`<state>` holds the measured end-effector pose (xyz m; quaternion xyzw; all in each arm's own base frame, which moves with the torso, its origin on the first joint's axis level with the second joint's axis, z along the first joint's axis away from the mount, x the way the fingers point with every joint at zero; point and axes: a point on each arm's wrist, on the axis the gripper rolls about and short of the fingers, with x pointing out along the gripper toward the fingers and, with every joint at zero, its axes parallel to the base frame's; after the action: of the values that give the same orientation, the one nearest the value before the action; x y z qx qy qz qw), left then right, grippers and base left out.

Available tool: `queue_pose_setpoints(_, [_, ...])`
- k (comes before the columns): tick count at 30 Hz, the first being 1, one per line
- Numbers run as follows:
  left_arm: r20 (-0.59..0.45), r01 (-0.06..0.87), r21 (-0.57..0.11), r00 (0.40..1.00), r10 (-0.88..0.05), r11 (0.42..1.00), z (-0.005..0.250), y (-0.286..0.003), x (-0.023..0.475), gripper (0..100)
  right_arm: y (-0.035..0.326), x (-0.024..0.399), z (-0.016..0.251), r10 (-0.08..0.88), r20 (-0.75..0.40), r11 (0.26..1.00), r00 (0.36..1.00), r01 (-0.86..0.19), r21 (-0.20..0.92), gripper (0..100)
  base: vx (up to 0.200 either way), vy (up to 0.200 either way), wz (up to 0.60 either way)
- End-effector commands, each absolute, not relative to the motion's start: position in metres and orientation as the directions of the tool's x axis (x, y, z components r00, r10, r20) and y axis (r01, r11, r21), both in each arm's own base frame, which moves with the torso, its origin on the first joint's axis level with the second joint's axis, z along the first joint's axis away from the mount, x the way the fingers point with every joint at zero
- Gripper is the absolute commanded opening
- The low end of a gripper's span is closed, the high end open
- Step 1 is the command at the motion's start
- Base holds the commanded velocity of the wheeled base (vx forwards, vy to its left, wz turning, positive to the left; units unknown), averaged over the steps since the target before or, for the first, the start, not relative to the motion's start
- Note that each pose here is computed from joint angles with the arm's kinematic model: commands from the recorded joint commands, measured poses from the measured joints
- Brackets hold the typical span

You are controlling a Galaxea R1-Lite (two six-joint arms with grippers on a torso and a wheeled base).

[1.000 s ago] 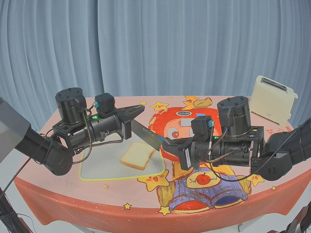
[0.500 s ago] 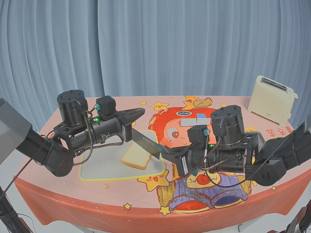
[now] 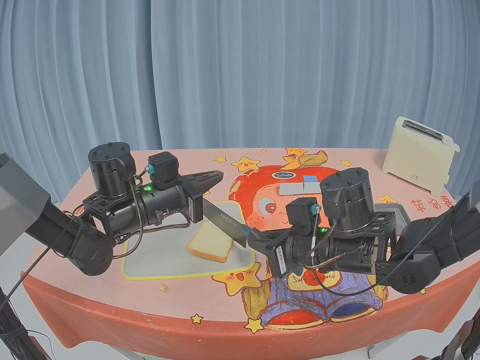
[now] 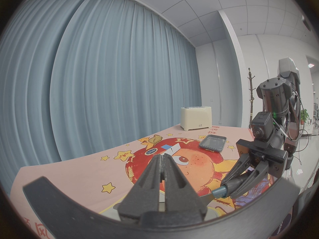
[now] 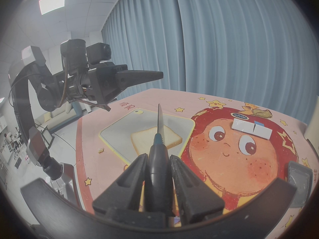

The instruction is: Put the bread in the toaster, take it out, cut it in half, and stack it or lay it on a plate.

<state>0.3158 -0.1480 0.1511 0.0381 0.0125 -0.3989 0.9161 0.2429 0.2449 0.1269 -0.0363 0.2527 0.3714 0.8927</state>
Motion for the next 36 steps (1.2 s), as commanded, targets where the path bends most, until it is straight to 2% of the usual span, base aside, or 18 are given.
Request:
queue_pose_setpoints(1, [-0.054, 0.732, 0.060, 0.681, -0.730, 0.679, 0.151, -0.148, 0.316, 0, 0.245, 0.242, 0.129, 0.652, -0.463, 0.718, 0.600, -0.684, 0.124, 0, 0.000, 0.000, 0.00])
queue_pose_setpoints(9, [-0.069, 0.733, 0.054, 0.680, -0.730, 0.678, 0.147, -0.147, 0.314, 0, 0.244, 0.241, 0.129, 0.661, -0.438, 0.716, 0.609, -0.688, 0.123, 0, 0.000, 0.000, 0.00])
queue_pose_setpoints(20, [-0.069, 0.734, 0.054, 0.679, -0.731, 0.677, 0.147, -0.148, 0.314, 0, 0.247, 0.237, 0.122, 0.661, -0.460, 0.707, 0.592, -0.697, 0.119, 0, 0.000, 0.000, 0.00])
queue_pose_setpoints(36, [-0.104, 0.735, 0.041, 0.676, -0.729, 0.676, 0.133, -0.150, 0.320, 0, 0.249, 0.235, 0.118, 0.662, -0.474, 0.700, 0.580, -0.704, 0.117, 0, 0.000, 0.000, 0.00])
